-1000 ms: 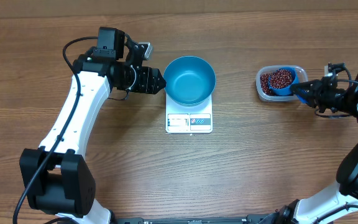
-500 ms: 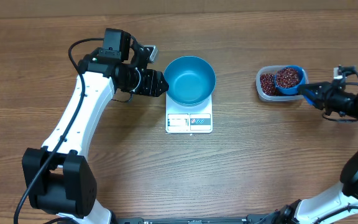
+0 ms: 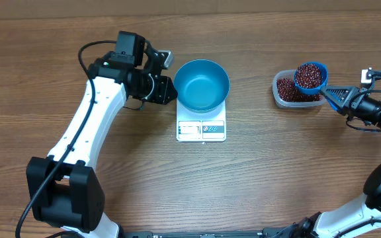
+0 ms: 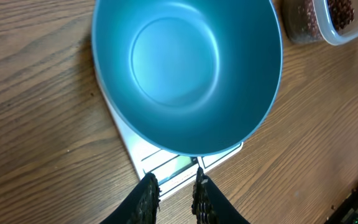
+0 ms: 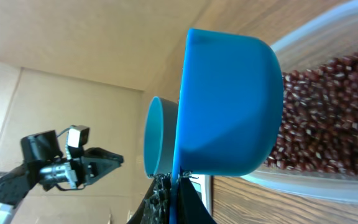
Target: Scoop item into bowl and weigh 150g on scale
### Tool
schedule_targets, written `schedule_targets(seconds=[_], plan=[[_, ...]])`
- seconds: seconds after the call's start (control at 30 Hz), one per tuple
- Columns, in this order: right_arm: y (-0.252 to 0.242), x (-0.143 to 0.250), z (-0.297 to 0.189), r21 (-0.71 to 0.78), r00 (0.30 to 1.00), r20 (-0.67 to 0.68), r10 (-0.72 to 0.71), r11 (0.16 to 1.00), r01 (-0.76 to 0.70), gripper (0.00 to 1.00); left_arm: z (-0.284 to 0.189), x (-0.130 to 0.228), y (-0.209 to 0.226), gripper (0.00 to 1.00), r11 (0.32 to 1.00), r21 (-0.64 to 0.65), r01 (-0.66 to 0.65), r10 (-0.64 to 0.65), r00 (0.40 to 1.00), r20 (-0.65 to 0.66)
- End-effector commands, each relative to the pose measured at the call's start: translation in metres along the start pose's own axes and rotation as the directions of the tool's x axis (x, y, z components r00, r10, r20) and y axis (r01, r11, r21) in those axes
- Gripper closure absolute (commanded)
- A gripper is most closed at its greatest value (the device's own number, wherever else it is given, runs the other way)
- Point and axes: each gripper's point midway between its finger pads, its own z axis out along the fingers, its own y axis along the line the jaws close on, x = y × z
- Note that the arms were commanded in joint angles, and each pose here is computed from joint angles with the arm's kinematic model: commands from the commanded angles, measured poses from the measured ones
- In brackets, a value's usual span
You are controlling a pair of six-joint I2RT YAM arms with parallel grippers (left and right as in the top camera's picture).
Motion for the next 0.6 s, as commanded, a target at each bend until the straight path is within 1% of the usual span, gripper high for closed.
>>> schedule_targets(seconds=[0.0,0.23,0.47,0.57], plan=[[0.024,-0.005,-0.005,-0.147,0.998,0.043,-0.047,0.988,0.053,0.97,-0.008,-0.005,-0.009,0.78,0.999,-0.022,-0.045,0.046,0.999,0.025],[0.044,-0.010,-0.009,-0.265,0.995,0.077,-0.063,0.961,0.081,0.97,-0.005,-0.004,-0.013,0.81,0.998,-0.032,-0.057,0.057,0.998,0.020],[0.044,-0.009,-0.009,-0.267,0.998,0.067,-0.022,0.963,0.039,0.96,-0.004,-0.005,-0.012,0.81,0.997,-0.060,-0.057,0.058,0.998,0.021],[0.044,-0.009,-0.009,-0.267,0.997,0.068,-0.027,0.963,0.044,0.96,-0.004,-0.006,-0.010,0.81,0.996,-0.072,-0.050,0.052,0.998,0.027]])
